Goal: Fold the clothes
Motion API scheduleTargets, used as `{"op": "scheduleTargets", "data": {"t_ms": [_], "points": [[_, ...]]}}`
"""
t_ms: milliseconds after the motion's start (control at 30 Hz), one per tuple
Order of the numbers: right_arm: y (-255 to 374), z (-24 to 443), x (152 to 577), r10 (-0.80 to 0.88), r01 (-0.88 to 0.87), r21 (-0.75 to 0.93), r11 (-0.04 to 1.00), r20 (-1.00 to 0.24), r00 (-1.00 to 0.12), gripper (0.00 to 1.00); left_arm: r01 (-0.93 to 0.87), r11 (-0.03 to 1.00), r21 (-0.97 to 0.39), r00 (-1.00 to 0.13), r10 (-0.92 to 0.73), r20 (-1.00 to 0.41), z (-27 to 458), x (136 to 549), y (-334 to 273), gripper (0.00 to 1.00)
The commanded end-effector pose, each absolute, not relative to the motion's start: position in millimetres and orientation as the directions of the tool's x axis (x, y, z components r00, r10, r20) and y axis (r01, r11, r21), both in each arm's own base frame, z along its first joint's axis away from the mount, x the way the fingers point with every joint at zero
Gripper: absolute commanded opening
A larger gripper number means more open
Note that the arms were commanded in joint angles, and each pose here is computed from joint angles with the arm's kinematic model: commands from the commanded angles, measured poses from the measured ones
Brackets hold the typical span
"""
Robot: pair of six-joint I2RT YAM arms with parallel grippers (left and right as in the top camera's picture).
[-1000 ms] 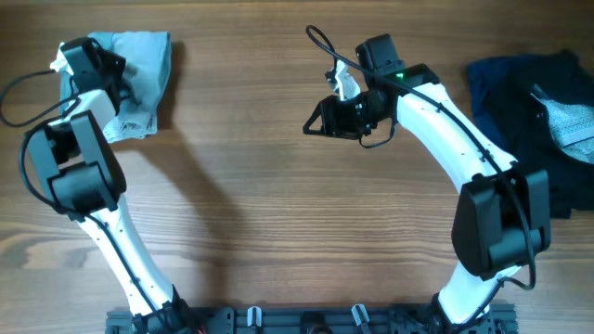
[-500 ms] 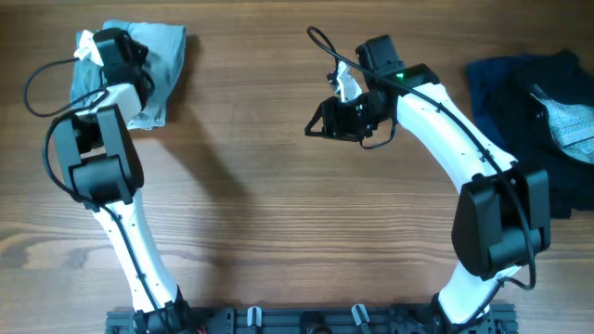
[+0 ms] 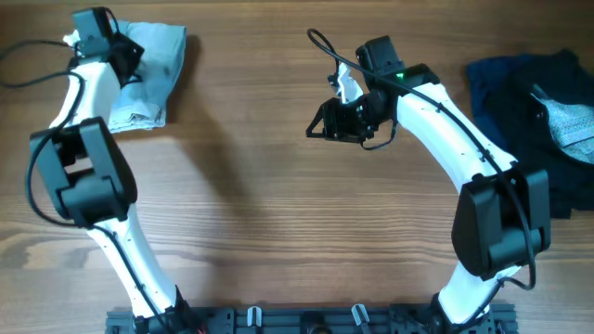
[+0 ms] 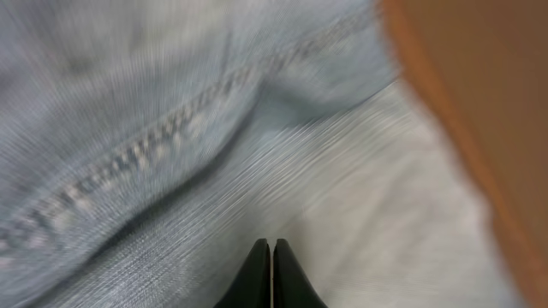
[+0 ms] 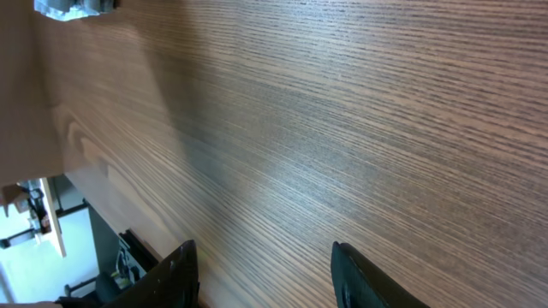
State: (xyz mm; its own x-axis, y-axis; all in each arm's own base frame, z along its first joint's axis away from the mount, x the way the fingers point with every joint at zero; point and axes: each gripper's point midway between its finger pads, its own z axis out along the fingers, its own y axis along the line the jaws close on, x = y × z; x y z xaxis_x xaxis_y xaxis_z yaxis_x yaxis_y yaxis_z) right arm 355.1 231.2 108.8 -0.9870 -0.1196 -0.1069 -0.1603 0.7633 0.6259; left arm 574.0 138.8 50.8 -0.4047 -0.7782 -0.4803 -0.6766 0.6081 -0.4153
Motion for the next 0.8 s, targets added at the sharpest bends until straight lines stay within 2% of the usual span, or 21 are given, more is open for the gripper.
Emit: {"op": "scheduleTargets", "data": {"t_ms": [0,200,300,367,467,500,533,567,600,700,767], "points": [[231,116,357,-0.129,-0.192,0.614,0.766,-0.147,-0.981,0.51,-0.708,0.597,-0.378,-0.457,-0.795,-0.399,-9,566,128,0.04],[231,116,359,-0.117,-0.184,0.617,0.765,-0.148,-0.982,0.52,-0.694,0.599,-0.399,-0.411,-0.785,-0.463,-64,587,140,0.04],[231,116,359,-0.116,-0.183,0.617,0.765,-0.148,-0.982,0.52,-0.694,0.594,-0.407,-0.350,-0.772,-0.530,-63,597,156,0.05],[231,116,358,-0.116,-0.183,0.617,0.766,-0.146,-0.982,0.52,-0.681,0.593,-0.429,-0.322,-0.769,-0.553,-54,603,167,0.08],[231,116,357,-0.117,-0.180,0.617,0.766,-0.141,-0.983,0.53,-0.680,0.612,-0.403,-0.364,-0.759,-0.540,-53,599,166,0.17],[231,116,357,-0.117,-0.177,0.616,0.767,-0.137,-0.984,0.53,-0.665,0.636,-0.391,-0.390,-0.742,-0.545,-46,598,164,0.22],[230,115,355,-0.118,-0.173,0.617,0.768,-0.129,-0.985,0.53,-0.656,0.652,-0.380,-0.403,-0.728,-0.555,-25,597,164,0.24],[230,115,354,-0.120,-0.172,0.616,0.769,-0.124,-0.985,0.53,-0.651,0.654,-0.386,-0.397,-0.726,-0.561,-8,598,164,0.37],[228,114,354,-0.118,-0.170,0.609,0.775,-0.125,-0.985,0.53,-0.638,0.657,-0.400,-0.385,-0.723,-0.574,20,599,163,0.45],[215,117,369,-0.095,-0.174,0.521,0.836,-0.175,-0.980,0.56,-0.539,0.702,-0.465,-0.361,-0.691,-0.626,132,594,150,0.59],[210,133,378,-0.085,-0.188,0.484,0.854,-0.227,-0.970,0.59,-0.503,0.712,-0.491,-0.328,-0.682,-0.654,189,582,143,0.67]]}}
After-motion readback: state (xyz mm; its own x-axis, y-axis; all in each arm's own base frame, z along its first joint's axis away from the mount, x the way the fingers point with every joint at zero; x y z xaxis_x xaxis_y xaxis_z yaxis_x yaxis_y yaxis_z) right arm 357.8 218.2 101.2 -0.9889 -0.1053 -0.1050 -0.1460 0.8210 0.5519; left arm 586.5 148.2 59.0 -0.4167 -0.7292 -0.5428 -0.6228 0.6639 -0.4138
